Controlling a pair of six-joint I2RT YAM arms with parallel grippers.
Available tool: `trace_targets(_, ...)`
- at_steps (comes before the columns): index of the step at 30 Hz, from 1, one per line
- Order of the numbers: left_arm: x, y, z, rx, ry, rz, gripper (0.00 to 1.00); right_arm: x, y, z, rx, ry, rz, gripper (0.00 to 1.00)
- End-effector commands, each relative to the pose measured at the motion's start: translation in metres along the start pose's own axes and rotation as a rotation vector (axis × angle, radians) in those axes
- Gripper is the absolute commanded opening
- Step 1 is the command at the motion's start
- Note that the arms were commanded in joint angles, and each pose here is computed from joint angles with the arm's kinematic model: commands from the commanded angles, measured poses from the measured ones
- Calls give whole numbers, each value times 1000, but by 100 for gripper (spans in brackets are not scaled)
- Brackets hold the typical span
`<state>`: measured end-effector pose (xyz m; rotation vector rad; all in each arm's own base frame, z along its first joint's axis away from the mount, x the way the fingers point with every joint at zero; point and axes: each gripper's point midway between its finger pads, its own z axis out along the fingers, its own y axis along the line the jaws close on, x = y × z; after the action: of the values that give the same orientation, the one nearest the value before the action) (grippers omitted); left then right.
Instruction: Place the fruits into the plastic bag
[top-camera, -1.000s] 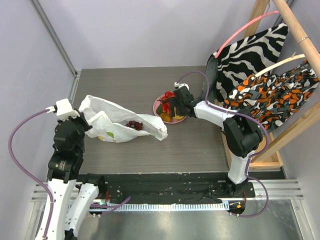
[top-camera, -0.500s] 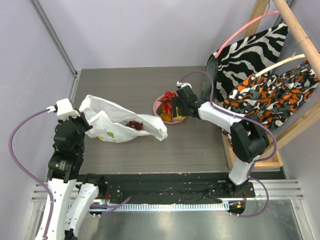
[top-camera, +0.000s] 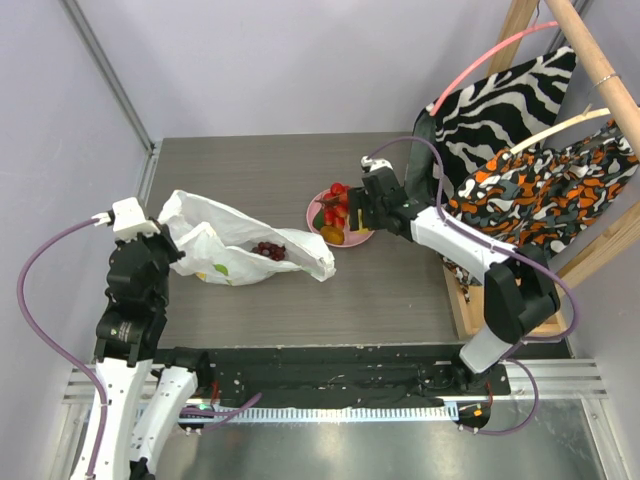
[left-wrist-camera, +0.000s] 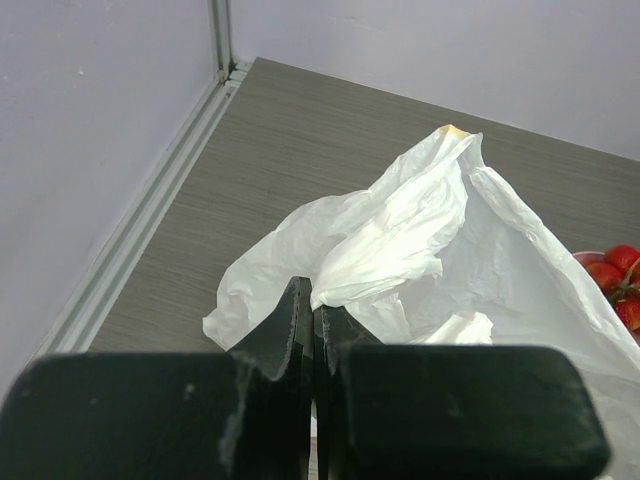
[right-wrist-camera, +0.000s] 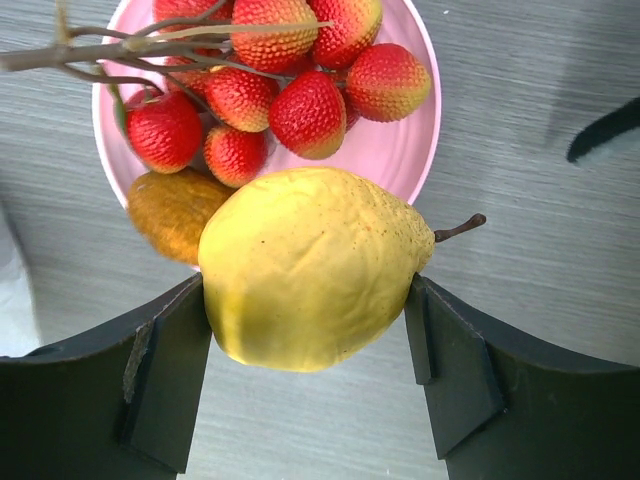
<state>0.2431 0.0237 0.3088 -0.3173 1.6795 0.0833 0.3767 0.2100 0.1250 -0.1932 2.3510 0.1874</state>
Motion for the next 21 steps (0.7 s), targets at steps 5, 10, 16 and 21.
trace_targets(5, -10, -4, -1, 26, -42, -25, 0, -47, 12, -67, -110, -172, 37, 40)
trace_targets(10, -7, -16, 2, 84, -18, -12, 1, -68, 21, -102, -187, -258, 65, 38)
trace_targets(16, -7, -19, 1, 104, -18, -12, 0, -90, 42, -147, -330, -359, 73, 36)
trace_targets(21, -2, -46, 1, 237, 38, -15, 0, -99, 85, -180, -493, -409, 10, 35)
